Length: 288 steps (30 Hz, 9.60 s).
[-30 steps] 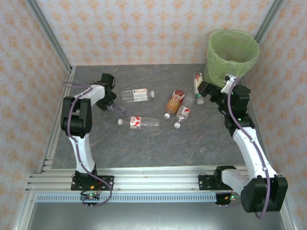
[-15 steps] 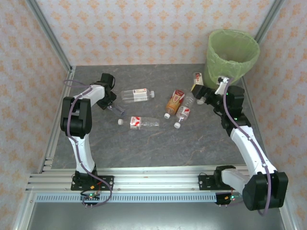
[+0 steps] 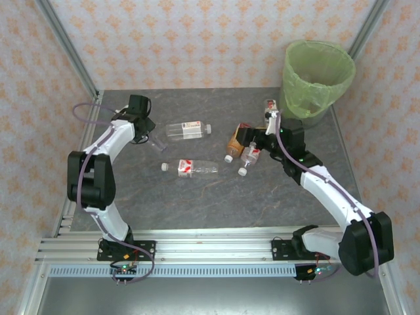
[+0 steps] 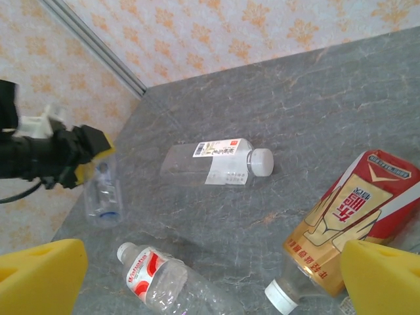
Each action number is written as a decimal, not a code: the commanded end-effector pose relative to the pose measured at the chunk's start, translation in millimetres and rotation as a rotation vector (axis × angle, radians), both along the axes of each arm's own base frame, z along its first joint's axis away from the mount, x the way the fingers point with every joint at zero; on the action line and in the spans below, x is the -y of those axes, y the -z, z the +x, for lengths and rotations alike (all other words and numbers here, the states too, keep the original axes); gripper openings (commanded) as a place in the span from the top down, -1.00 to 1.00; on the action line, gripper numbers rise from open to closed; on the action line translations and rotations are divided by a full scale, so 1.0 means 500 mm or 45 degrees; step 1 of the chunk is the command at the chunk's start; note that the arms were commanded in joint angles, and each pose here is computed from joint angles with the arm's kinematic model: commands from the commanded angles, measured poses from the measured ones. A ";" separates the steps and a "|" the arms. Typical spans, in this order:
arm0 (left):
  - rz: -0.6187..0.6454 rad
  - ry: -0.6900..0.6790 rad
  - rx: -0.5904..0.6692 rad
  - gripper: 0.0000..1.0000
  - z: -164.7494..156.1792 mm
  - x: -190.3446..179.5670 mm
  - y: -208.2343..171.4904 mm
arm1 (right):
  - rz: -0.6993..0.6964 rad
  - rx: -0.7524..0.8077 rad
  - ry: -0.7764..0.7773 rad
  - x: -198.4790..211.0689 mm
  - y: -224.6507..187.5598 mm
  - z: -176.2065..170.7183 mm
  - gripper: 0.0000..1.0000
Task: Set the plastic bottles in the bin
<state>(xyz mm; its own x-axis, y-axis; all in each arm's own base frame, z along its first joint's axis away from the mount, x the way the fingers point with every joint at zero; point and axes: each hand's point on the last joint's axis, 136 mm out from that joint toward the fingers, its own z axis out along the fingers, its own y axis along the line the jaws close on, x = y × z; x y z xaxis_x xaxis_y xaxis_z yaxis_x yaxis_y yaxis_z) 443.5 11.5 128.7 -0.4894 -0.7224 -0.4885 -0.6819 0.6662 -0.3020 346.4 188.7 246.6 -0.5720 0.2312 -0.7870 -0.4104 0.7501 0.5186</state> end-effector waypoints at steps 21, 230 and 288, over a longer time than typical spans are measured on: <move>-0.292 0.672 0.441 0.02 0.002 0.356 -0.194 | 0.485 -0.250 0.084 -0.111 0.046 0.030 -0.98; 0.233 0.366 0.603 -1.00 -0.186 0.161 -0.190 | -0.757 0.022 1.011 0.573 -0.214 0.445 -0.98; 0.190 0.379 0.654 -1.00 -0.180 0.168 -0.149 | -0.347 -0.351 0.711 0.345 0.095 0.026 -0.99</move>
<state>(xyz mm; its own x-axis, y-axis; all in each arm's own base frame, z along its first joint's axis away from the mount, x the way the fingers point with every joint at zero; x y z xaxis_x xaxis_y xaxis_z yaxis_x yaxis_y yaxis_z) 347.8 -79.3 191.6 -0.3884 -0.4662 -0.7949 -0.2253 0.8844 -0.4087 366.4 19.4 234.9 -0.5330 0.3499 -0.7704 0.1354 0.9340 0.3305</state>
